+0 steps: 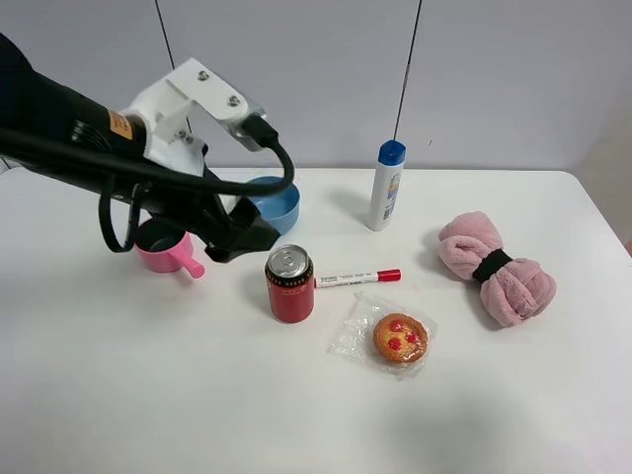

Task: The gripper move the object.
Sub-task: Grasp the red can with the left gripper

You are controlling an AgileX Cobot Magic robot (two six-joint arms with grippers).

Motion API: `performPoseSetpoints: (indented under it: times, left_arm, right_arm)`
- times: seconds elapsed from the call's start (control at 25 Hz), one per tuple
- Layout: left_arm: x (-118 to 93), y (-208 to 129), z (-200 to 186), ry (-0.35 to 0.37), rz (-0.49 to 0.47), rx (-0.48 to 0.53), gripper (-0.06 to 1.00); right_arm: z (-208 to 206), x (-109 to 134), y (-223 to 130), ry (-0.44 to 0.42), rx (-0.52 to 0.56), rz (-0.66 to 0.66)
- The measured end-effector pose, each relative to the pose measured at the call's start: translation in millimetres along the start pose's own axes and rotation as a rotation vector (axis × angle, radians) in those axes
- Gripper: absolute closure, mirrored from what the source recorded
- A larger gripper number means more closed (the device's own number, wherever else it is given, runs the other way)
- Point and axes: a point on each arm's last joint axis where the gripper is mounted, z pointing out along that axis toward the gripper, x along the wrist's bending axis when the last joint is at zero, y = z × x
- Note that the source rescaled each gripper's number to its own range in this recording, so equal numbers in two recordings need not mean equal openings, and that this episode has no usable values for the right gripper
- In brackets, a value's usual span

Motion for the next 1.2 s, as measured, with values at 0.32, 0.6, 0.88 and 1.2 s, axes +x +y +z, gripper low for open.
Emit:
performPoseSetpoints:
  times: [0.32,0.6,0.88,1.2]
  left_arm:
    - [-6,-3,47,0.007,0.062,0.038,-0.06]
    - [-5,-13,79,0.006,0.064,0.093,-0.06]
    - [-13,-24,110,-0.004,0.1,0.13,-0.06]
    - [-12,-32,133,0.007,0.1,0.137,-0.06]
  right_arm:
    - [0,0,0,0.0,0.0,0.0]
    - [0,0,0,0.0,0.0,0.0]
    - [0,0,0,0.0,0.0,0.0]
    - [0,0,0,0.0,0.0,0.0]
